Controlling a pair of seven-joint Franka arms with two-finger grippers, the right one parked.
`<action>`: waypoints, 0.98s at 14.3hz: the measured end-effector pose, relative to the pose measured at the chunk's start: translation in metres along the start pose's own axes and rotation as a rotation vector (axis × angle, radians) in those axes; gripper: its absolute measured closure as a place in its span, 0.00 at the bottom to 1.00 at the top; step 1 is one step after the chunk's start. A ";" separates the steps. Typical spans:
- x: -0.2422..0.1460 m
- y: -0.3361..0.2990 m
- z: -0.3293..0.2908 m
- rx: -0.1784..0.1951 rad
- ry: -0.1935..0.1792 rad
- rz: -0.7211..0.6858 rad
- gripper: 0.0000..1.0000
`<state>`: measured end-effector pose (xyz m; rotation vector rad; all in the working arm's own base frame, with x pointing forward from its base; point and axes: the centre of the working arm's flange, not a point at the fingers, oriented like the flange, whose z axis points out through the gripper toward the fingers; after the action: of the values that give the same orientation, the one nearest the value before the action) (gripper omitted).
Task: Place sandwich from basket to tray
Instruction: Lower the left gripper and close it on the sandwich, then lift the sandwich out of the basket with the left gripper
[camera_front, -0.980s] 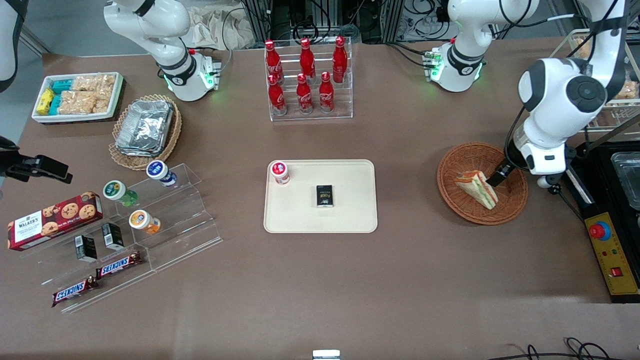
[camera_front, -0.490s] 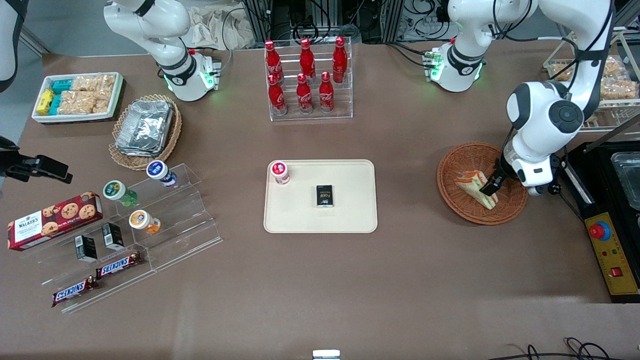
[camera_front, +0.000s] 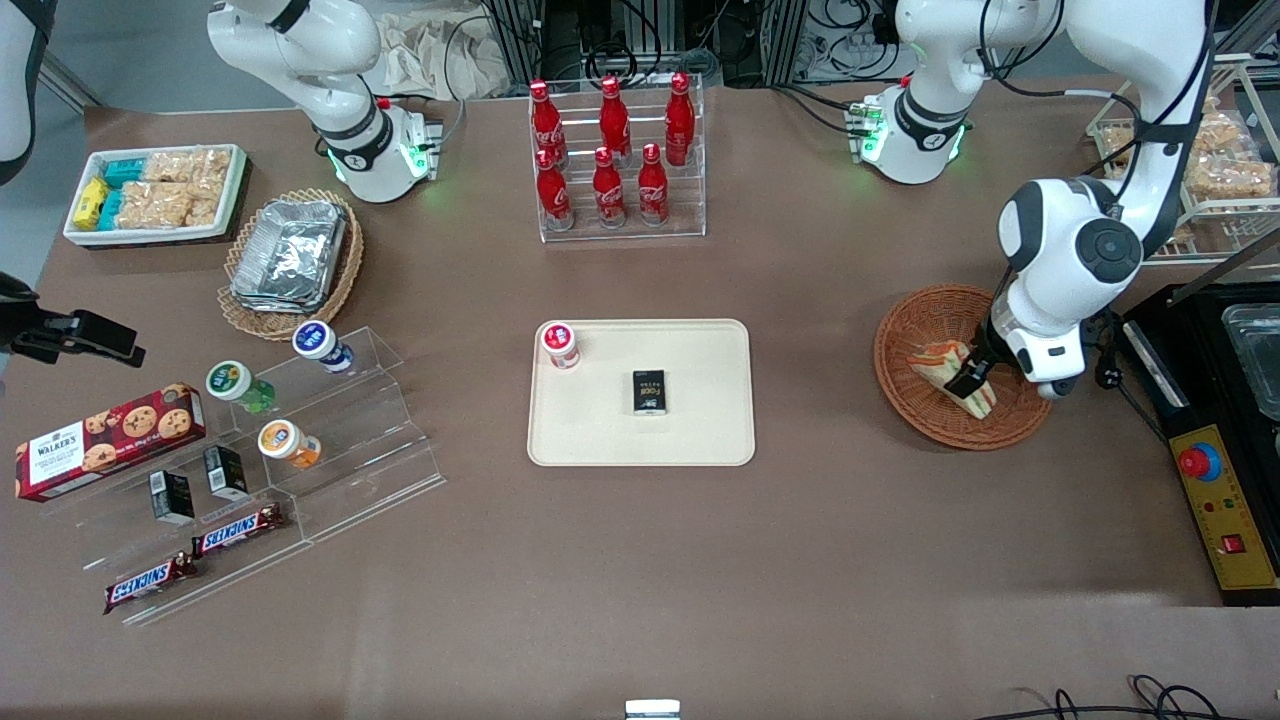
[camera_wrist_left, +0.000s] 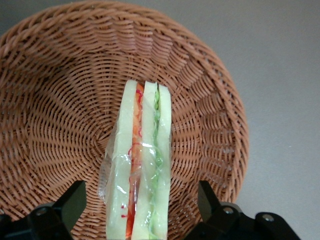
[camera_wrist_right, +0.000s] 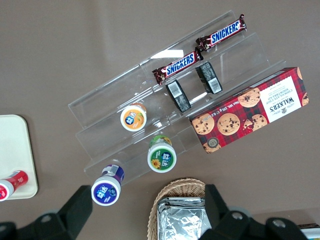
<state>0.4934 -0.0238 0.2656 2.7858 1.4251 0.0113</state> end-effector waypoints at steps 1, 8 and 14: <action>-0.001 -0.001 0.004 0.007 -0.005 0.000 0.00; -0.002 -0.001 0.022 0.007 -0.007 0.014 0.59; 0.002 0.013 -0.015 0.025 -0.014 0.144 0.71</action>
<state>0.5049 -0.0301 0.2803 2.8965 1.2272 -0.0253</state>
